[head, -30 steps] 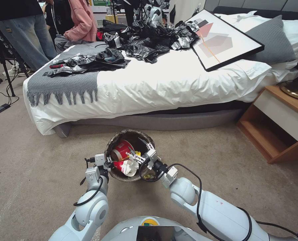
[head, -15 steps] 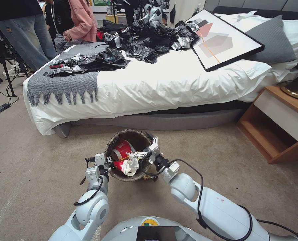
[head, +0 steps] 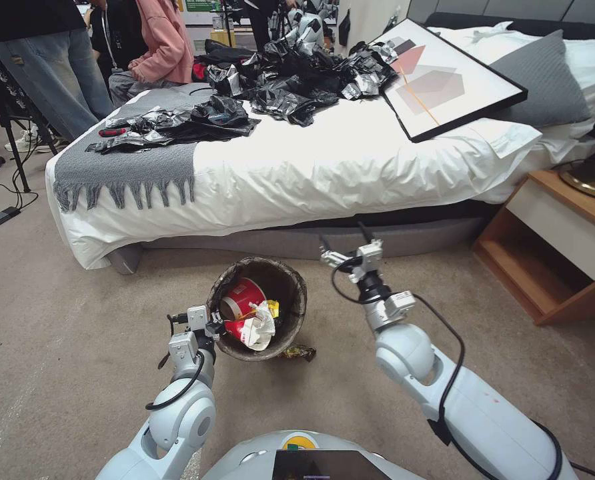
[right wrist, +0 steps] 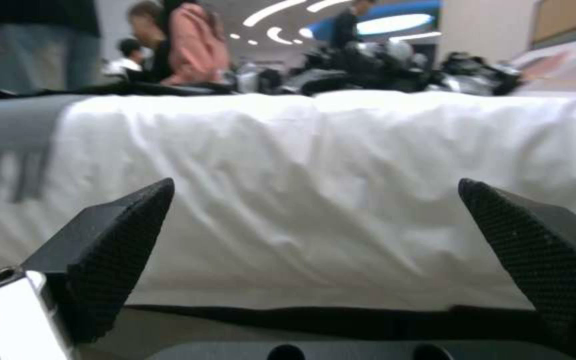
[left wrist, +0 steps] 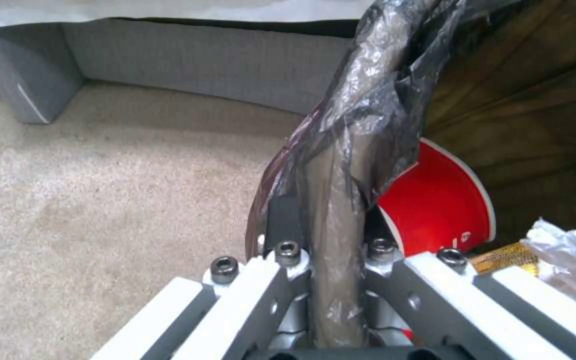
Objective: Pick up the trash bin, then pick up the garbage from the floor and place it into the trash bin.
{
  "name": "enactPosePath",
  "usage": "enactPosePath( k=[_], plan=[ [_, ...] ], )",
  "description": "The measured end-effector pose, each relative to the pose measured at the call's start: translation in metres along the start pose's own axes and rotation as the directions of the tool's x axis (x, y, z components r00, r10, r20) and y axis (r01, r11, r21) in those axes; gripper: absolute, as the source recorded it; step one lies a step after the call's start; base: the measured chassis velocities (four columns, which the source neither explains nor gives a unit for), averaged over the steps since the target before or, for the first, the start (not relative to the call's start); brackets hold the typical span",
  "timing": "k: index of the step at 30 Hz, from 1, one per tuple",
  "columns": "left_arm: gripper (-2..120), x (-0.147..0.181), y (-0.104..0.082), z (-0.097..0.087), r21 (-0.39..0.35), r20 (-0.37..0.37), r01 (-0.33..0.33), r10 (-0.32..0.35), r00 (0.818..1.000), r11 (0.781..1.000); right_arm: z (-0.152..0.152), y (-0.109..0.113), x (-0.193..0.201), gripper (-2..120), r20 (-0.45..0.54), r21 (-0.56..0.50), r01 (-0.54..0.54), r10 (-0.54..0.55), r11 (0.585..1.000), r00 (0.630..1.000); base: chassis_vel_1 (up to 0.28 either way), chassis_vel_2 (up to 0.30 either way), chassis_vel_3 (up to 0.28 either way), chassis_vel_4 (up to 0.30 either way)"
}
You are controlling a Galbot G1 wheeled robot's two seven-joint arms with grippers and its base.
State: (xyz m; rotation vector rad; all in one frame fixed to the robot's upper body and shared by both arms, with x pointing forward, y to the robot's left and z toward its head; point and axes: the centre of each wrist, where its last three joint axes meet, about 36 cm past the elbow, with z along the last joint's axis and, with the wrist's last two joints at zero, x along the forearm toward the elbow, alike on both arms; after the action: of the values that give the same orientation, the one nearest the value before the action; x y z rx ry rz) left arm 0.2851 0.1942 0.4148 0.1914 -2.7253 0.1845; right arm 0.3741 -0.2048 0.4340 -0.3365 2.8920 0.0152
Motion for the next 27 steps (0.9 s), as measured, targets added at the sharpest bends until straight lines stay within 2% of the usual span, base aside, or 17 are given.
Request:
enactPosePath(
  k=[3,5,9,15,27],
  plan=[
    [0,0.000,0.000,0.000,0.001,0.001,0.001,-0.001,1.000,1.000,0.005,-0.012,0.010,100,-0.016,0.039,-0.059,0.060,0.997,0.998,0.000,0.000,0.000,0.000],
    [0,-0.001,0.001,-0.001,0.001,0.005,0.005,-0.005,1.000,1.000,0.020,-0.022,0.027,100,-0.052,0.105,-0.111,0.117,0.988,0.992,0.000,0.000,0.000,0.000],
    [0,-0.001,0.001,-0.001,0.000,0.008,0.006,-0.006,1.000,1.000,0.037,-0.026,0.047,100,-0.090,0.147,-0.140,0.155,0.979,0.984,0.000,0.000,0.000,0.000],
    [0,-0.003,0.002,-0.001,0.000,0.007,0.010,-0.010,1.000,1.000,0.060,-0.022,0.074,100,-0.137,0.171,-0.178,0.203,0.969,0.970,0.000,0.000,0.000,0.000],
    [0,-0.004,0.003,-0.002,0.015,0.000,0.010,-0.010,1.000,1.000,0.069,-0.009,0.082,100,-0.150,0.160,-0.182,0.206,0.970,0.967,0.000,0.000,0.000,0.000]
  ],
)
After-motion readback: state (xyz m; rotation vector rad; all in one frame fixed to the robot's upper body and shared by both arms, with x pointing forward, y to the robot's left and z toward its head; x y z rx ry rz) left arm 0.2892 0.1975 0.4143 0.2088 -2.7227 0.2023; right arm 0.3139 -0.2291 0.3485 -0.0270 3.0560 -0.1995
